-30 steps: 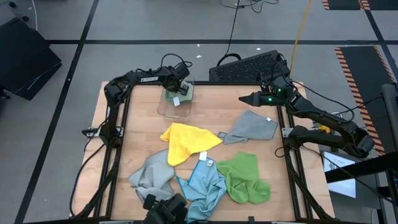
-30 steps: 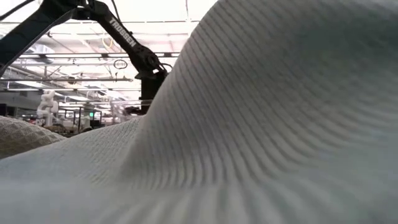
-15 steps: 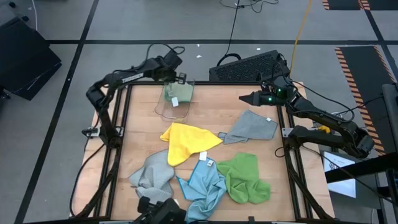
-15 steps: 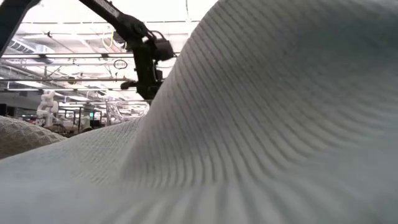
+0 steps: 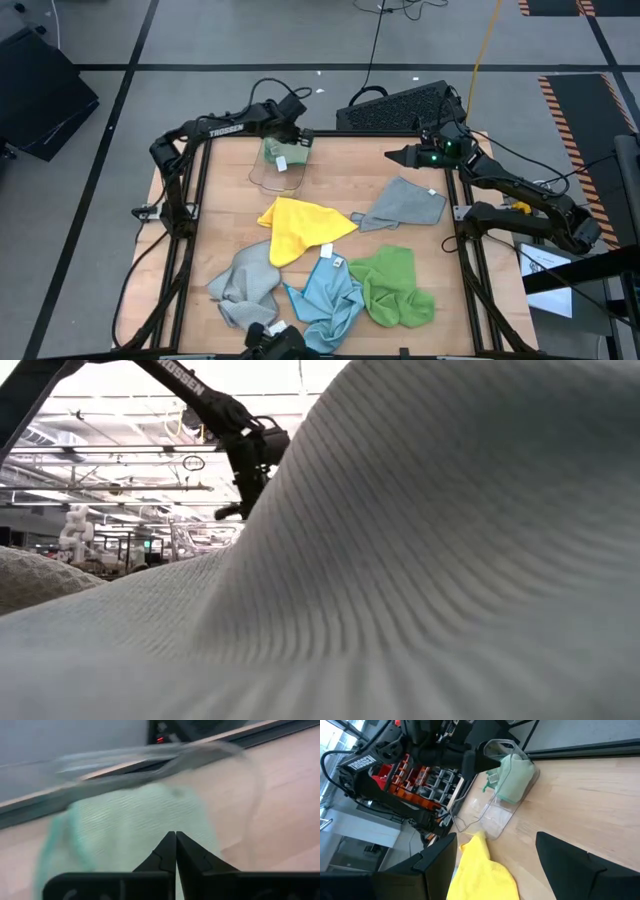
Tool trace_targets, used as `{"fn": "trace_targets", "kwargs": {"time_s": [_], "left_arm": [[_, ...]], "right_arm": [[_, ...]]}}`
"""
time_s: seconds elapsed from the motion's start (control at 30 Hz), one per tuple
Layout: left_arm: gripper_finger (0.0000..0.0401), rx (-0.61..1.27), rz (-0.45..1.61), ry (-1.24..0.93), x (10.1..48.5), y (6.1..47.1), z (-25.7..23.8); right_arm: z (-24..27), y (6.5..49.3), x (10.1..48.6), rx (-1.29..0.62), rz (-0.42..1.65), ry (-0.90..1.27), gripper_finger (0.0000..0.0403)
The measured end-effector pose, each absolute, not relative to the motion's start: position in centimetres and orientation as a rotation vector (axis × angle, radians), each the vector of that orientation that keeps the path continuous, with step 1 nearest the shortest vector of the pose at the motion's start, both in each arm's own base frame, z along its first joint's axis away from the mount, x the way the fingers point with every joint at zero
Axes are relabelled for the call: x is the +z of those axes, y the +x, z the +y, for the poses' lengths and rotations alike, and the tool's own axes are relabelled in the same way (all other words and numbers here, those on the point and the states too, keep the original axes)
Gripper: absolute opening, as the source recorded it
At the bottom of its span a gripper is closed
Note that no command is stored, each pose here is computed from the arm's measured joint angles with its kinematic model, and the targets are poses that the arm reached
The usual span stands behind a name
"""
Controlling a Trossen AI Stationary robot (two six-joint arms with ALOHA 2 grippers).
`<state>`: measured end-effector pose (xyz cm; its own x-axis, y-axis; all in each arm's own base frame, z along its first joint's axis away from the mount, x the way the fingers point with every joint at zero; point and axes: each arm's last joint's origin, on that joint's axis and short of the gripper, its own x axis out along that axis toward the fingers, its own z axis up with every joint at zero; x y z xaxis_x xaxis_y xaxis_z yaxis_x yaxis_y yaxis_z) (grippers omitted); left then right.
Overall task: Fold microfiber towels
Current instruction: Put the light green microfiber cloth into the transparent bin
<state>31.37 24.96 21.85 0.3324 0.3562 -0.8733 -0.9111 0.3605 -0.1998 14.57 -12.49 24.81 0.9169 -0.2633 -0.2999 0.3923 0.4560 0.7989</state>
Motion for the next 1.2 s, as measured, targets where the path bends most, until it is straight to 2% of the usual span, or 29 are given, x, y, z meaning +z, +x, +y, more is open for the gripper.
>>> {"fn": "trace_targets", "kwargs": {"time_s": [0.27, 0.5, 1.0, 1.2], "left_arm": [[0.0036, 0.897, 0.775, -0.790, 21.7, 32.5, 25.0], [0.0004, 0.969, 0.851, -0.861, 21.1, 31.4, 25.0], [0.0004, 1.040, 0.871, -0.871, 16.9, 30.2, 25.0], [0.0008, 0.998, 0.884, -0.850, 18.3, 30.1, 25.6]], "right_arm": [[-12.4, 14.6, 24.8, -0.386, 0.144, 1.074, 0.0264], [-12.4, 14.6, 24.7, -0.390, 0.148, 1.080, 0.0264], [-12.5, 14.5, 24.7, -0.442, 0.131, 1.068, 0.0264], [-12.2, 14.8, 24.7, -0.422, 0.144, 1.067, 0.0264]]}}
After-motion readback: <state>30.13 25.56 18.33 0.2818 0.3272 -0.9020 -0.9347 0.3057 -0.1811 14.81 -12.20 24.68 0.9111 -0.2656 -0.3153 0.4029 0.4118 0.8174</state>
